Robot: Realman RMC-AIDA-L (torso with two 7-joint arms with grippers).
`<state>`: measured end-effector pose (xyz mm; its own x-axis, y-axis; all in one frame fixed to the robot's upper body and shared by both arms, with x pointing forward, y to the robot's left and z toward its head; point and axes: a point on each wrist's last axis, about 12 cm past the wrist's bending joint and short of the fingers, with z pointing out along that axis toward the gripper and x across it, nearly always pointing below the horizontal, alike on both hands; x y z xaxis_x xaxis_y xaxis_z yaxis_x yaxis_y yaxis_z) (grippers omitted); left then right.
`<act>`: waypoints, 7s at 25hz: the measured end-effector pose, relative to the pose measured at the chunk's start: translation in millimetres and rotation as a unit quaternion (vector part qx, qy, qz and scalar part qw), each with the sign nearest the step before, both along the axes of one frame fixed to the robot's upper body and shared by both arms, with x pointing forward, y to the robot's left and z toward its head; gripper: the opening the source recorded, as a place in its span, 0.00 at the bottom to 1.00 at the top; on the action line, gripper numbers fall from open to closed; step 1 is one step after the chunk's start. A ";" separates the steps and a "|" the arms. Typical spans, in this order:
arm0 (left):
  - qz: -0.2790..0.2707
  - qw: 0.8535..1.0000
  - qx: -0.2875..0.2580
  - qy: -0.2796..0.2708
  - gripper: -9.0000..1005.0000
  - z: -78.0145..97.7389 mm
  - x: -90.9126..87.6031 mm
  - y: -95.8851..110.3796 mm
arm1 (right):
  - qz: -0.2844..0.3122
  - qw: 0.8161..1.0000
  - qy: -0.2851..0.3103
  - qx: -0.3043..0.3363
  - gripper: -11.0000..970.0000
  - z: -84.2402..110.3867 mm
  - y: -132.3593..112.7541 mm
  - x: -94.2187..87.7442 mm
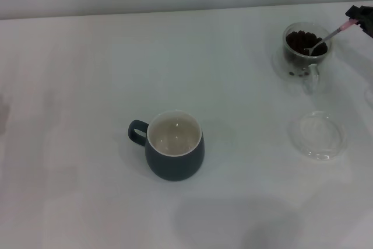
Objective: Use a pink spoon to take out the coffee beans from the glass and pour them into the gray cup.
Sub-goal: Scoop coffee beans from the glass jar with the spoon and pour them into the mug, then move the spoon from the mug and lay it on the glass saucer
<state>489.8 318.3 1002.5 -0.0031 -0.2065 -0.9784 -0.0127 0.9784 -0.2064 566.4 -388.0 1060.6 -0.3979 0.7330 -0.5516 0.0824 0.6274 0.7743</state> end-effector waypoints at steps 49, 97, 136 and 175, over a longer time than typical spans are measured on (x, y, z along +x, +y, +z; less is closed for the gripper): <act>0.002 1.000 0.012 0.009 0.76 -1.3 1.6 3.8 | -0.037 0.984 -0.033 0.169 0.16 5.6 -1.1 -7.0; -0.021 0.999 0.014 0.020 0.76 5.8 31.4 -10.9 | 0.317 0.937 0.051 0.134 0.16 13.0 135.0 2.7; -0.007 1.000 0.009 0.027 0.76 3.0 28.4 -6.5 | 0.390 0.906 -0.159 0.033 0.16 33.7 127.7 -10.5; -0.008 1.000 0.007 0.027 0.76 3.2 28.5 -7.2 | 0.281 0.953 -0.041 -0.105 0.16 24.3 -22.4 -49.5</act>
<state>518.3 311.1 1005.6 -0.0588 -0.1921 -0.9796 -0.0084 0.9814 -0.1920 516.9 -410.4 1085.0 -0.6442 0.2872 -0.7090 -0.3680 0.6962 0.6164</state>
